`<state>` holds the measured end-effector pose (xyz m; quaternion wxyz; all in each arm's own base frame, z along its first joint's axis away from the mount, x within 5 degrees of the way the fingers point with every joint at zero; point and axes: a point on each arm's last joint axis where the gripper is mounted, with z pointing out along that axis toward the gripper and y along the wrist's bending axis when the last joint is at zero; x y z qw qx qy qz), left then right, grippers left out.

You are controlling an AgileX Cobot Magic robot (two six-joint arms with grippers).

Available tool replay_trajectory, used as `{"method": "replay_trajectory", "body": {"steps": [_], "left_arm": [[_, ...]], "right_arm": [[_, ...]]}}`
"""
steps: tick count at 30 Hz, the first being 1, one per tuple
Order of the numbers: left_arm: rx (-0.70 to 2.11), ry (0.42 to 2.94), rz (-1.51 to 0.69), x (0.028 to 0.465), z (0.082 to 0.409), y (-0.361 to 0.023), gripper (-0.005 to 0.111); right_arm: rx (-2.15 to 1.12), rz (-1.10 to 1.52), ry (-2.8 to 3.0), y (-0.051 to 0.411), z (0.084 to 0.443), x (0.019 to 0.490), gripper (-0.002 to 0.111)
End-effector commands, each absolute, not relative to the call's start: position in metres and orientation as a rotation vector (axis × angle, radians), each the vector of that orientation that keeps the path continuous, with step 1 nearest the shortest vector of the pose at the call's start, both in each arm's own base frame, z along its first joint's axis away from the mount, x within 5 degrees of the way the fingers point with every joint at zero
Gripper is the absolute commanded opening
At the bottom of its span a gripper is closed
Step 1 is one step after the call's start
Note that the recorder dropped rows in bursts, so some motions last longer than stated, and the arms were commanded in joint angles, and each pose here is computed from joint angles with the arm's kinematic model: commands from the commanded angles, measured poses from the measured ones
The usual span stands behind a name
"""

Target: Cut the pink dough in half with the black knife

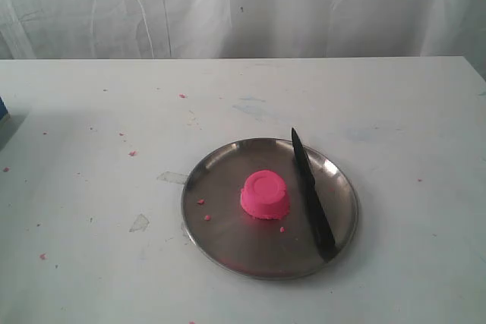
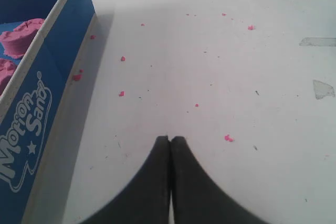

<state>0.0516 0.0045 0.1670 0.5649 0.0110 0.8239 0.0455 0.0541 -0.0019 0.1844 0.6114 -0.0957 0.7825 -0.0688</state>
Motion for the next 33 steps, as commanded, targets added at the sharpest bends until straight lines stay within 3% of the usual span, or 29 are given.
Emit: {"method": "replay_trajectory", "body": {"steps": [1, 16, 21, 33], "left_arm": [[0.017, 1.939, 0.102, 0.051, 0.166, 0.004, 0.000], [0.017, 1.939, 0.102, 0.051, 0.166, 0.004, 0.000], [0.017, 1.939, 0.102, 0.051, 0.166, 0.004, 0.000], [0.017, 1.939, 0.102, 0.051, 0.166, 0.004, 0.000]], "right_arm": [[-0.226, -0.168, 1.801, -0.002, 0.183, 0.054, 0.000], [-0.229, -0.172, 1.801, -0.002, 0.184, 0.054, 0.000], [-0.381, -0.294, 1.749, -0.002, 0.186, 0.055, 0.000], [-0.311, -0.210, 1.030, 0.011, 0.249, 0.044, 0.000]]}}
